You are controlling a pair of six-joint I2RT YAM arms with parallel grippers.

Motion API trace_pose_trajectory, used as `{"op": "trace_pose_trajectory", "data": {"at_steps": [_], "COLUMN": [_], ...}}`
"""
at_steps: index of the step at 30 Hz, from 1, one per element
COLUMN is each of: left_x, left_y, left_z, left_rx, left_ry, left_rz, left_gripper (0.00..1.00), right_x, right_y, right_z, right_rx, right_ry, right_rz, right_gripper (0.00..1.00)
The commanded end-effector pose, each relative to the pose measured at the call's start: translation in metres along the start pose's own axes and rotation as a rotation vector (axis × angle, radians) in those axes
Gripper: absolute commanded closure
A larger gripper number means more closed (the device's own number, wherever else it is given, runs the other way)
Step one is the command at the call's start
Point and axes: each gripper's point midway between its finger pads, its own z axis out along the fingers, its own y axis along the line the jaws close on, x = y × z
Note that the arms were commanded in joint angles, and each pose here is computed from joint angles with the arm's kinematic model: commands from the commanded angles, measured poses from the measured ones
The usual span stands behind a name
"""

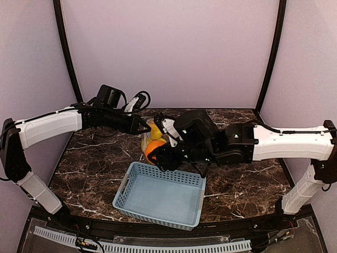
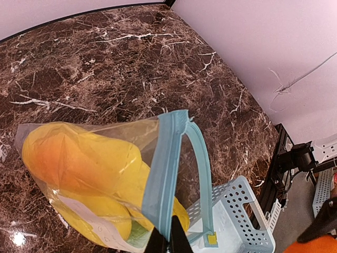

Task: Place the food in the zip-top bag and seal the zipper
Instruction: Place the fake fruit in the zipper food storage bag.

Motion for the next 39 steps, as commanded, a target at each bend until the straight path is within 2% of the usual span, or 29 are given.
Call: {"op": "trace_pose_trajectory", "data": {"at_steps": [1,7,10,19,29,39], "left_x": [-0.002,-0.001,-0.001,0.001,0.005,0.006], "left_y": [-0.003,-0.007,-0.008,-0.008,-0.006,-0.004], "left_z": [-0.005,-0.004,-0.003,0.001,0.005,0.006], "left_rx": [0.019,0.045,0.051,0.067,0.065,0.07], "left_ry": [-0.013,-0.005,0.004,0.018,0.033,0.037], "left_rz": [0.004,0.009,0.009,-0.002,-0.021,-0.035], "left_gripper": [0.99,0.99,0.99,0.99,0.99,0.99], "right_x": [-0.008,-0.031,-0.041,-0.038,-0.023,-0.023], "right_y": [-0.039,-0.083,-0.09,-0.115,-0.125,-0.14], "right_z": [0.017,0.041,0.054,0.099,0.119,0.121], "right_rx": [0.102,0.163,0.147,0.197,0.222,0.223], "right_ry": [-0.043,-0.103,-0.12,-0.088,-0.051,-0.058], "right_rz": [0.022,0.087,0.095,0.126,0.141,0.211], "right_gripper": [0.4,0.4,0.4,0.4,0.22,0.2]}}
